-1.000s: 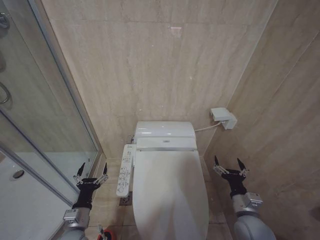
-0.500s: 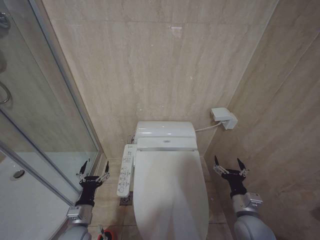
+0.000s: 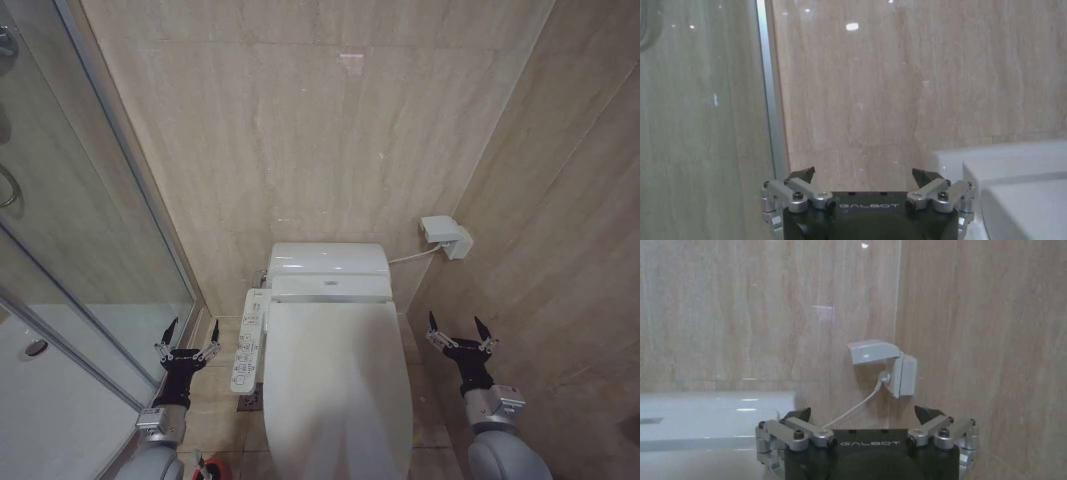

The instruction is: Open the toilet lid, clean the toilet bowl with a toilet brush, close the toilet lid, and flush.

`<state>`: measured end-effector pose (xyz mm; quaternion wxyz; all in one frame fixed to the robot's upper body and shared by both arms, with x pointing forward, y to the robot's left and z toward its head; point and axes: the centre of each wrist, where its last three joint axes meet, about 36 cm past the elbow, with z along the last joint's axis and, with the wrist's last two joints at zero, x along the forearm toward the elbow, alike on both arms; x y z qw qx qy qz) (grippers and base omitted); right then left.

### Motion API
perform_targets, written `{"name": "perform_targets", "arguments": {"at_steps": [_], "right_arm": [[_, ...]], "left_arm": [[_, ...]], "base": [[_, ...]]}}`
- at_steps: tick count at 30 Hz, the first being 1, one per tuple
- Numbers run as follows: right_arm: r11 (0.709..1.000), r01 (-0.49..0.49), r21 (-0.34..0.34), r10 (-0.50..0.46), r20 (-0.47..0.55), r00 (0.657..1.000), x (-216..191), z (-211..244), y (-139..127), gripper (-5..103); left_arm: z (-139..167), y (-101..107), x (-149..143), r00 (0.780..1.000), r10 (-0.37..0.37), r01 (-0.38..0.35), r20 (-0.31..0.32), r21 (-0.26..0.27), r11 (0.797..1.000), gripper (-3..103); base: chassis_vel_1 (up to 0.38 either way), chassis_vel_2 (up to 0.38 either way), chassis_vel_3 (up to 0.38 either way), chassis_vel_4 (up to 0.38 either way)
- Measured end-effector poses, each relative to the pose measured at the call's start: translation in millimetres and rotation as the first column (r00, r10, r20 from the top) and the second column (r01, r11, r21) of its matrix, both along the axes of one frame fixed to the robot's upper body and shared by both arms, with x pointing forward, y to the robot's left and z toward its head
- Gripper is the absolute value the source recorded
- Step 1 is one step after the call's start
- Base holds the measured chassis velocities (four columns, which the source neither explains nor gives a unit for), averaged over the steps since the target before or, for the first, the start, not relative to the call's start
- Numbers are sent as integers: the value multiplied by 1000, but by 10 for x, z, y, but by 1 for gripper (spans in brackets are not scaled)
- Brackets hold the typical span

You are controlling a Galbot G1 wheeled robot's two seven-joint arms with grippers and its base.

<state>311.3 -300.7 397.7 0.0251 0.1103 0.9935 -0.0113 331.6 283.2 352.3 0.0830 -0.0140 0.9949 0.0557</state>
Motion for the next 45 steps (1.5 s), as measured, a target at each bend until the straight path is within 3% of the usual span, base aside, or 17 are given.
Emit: {"name": "perform_targets", "arguments": {"at_steps": [45], "right_arm": [[1000, 0, 0, 0, 1, 1000, 2, 2, 0, 100]], "left_arm": [[-7, 37, 65, 1000, -10, 10, 3, 1, 1000, 100]], "base": [[-20, 14, 16, -16]]}}
